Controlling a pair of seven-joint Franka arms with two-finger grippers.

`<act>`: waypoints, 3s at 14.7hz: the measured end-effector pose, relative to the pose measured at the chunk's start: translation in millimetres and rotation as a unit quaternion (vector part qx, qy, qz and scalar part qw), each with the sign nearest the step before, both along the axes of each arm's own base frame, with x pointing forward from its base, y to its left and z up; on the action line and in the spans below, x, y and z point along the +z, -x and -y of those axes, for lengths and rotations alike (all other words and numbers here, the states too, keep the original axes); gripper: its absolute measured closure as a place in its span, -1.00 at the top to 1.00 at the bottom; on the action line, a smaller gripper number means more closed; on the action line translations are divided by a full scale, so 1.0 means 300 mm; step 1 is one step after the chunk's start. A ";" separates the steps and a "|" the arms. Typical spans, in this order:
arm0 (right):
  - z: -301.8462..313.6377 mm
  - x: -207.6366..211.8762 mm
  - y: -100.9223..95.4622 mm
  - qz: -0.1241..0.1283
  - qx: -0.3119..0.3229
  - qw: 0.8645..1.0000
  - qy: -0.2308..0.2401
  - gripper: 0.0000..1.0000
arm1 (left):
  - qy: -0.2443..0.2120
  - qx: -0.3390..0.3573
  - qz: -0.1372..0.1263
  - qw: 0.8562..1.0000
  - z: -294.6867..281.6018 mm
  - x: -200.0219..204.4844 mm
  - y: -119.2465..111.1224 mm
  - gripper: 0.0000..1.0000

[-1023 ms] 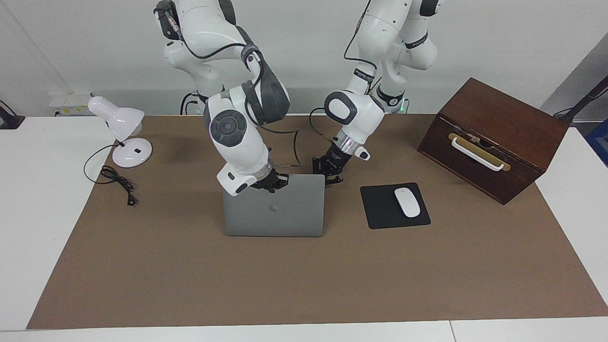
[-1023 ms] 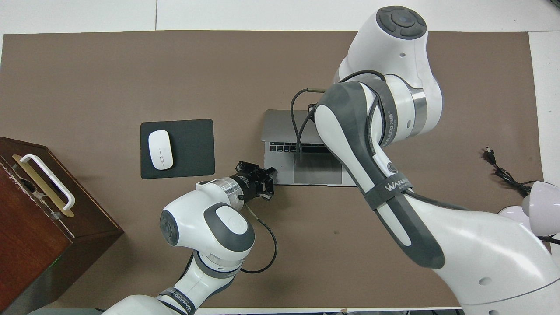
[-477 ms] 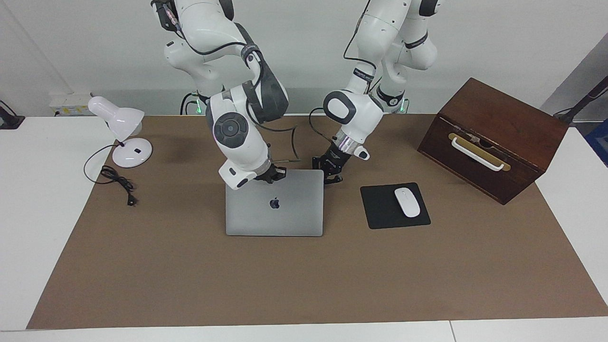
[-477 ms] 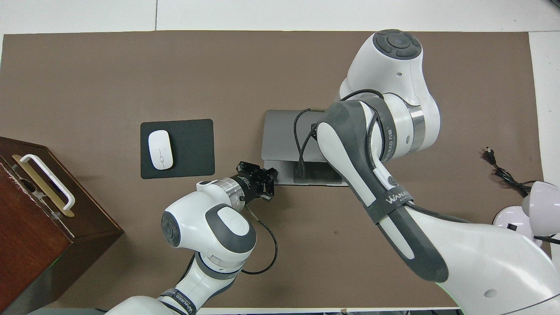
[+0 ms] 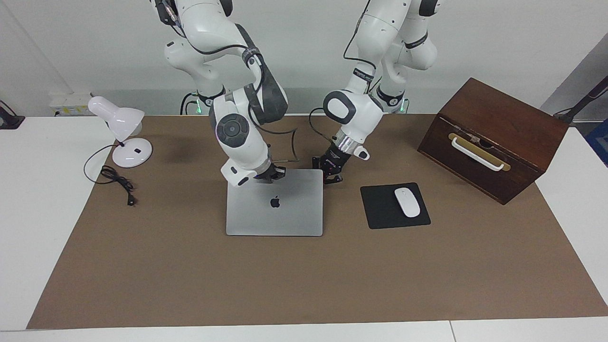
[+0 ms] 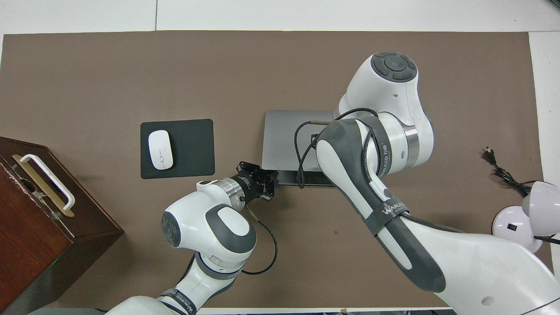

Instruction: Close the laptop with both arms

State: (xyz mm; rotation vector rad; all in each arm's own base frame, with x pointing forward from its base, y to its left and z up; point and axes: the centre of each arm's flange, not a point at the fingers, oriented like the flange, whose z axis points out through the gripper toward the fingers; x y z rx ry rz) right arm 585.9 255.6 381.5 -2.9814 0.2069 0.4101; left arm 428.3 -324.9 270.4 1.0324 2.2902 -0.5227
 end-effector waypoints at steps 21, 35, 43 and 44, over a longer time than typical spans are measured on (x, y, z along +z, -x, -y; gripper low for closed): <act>0.037 -0.113 0.063 0.014 -0.015 1.000 0.002 -0.98 | -0.006 -0.013 0.009 1.000 0.000 -0.001 0.002 -0.98; 0.037 -0.103 0.064 0.017 -0.015 1.000 0.000 -0.98 | -0.006 -0.012 0.008 1.000 -0.001 -0.001 0.002 -0.98; 0.037 -0.099 0.064 0.017 -0.015 1.000 0.000 -0.98 | -0.004 -0.009 0.007 1.000 -0.002 -0.002 0.002 -0.98; 0.037 -0.099 0.064 0.017 -0.015 1.000 0.000 -0.98 | -0.004 -0.009 0.007 1.000 -0.002 -0.002 0.002 -0.98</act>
